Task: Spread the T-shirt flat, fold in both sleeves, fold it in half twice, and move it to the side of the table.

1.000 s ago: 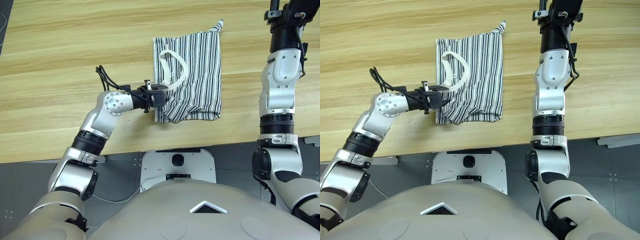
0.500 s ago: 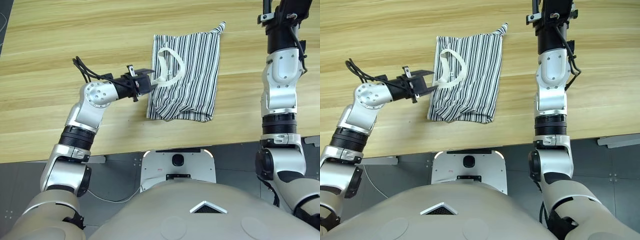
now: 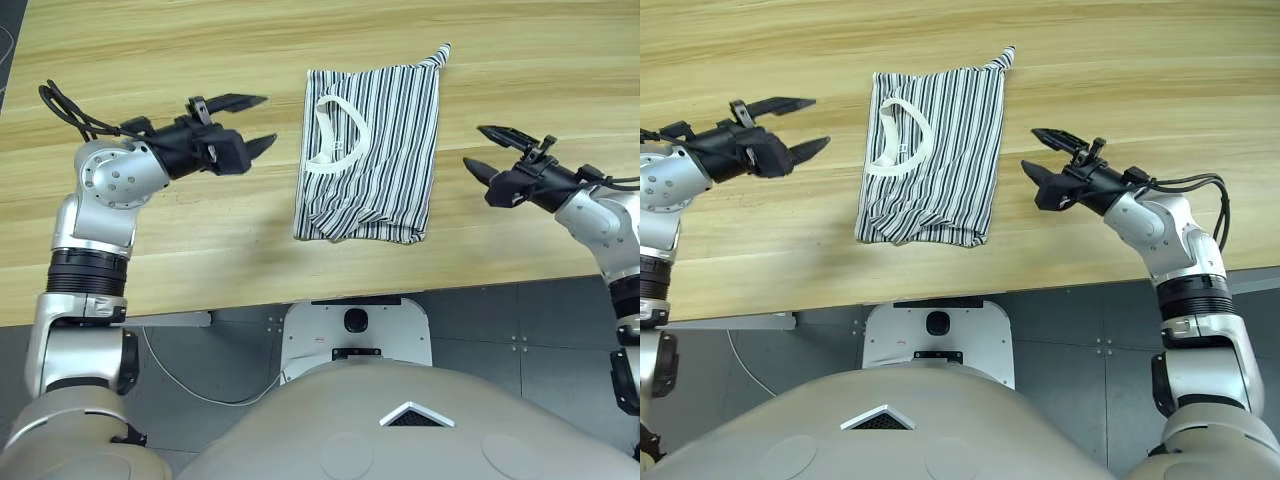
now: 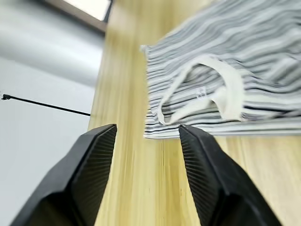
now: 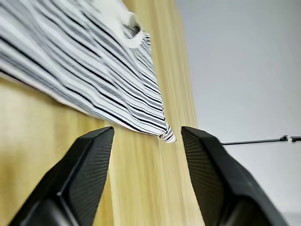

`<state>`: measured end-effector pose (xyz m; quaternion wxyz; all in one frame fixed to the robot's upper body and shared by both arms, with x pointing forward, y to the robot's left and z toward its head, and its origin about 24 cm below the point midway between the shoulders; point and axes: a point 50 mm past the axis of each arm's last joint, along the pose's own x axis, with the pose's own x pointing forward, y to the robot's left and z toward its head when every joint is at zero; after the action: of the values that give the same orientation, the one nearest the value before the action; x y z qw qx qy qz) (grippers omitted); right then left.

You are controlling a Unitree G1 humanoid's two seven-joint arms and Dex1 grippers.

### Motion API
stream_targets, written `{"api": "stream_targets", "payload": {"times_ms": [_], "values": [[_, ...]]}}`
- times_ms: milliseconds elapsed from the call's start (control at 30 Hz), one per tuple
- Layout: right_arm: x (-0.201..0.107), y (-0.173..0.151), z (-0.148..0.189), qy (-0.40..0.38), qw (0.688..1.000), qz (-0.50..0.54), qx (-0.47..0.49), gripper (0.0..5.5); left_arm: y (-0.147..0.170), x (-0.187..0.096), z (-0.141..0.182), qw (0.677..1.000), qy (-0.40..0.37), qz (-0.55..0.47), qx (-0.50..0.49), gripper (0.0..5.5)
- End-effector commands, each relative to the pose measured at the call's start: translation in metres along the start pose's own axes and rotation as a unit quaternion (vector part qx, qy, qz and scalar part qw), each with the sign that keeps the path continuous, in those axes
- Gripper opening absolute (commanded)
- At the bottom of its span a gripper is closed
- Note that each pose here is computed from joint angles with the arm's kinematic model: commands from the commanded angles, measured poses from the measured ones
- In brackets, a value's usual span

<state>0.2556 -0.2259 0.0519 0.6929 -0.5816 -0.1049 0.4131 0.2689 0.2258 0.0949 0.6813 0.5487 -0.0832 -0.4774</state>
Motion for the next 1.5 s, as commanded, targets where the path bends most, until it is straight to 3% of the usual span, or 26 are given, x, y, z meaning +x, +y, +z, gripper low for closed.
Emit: {"api": "stream_targets", "payload": {"times_ms": [33, 133, 400, 933, 1233, 1500], "values": [[-0.010, 0.019, 0.000, -0.038, 0.992, 0.089, -0.076, 3.35, -0.032, -0.006, -0.003, 0.991, -0.026, -0.103, 0.078, 3.12], [-0.006, 0.040, 0.014, -0.106, 0.980, 0.130, -0.110, 3.99, -0.056, 0.004, 0.003, 0.979, -0.075, -0.143, 0.124, 3.62], [0.013, 0.066, 0.032, -0.180, 0.963, 0.155, -0.129, 3.99, -0.087, 0.022, 0.001, 0.963, -0.108, -0.177, 0.173, 3.62], [0.048, 0.082, 0.043, -0.196, 0.956, 0.185, -0.112, 3.99, -0.101, 0.066, 0.001, 0.957, -0.128, -0.167, 0.198, 3.62], [0.044, 0.091, 0.045, -0.206, 0.954, 0.200, -0.081, 1.98, -0.109, 0.069, 0.004, 0.954, -0.151, -0.182, 0.186, 1.91], [0.048, 0.085, 0.049, -0.215, 0.959, 0.182, -0.009, 0.73, -0.107, 0.070, 0.005, 0.955, -0.155, -0.177, 0.180, 0.72]]}}
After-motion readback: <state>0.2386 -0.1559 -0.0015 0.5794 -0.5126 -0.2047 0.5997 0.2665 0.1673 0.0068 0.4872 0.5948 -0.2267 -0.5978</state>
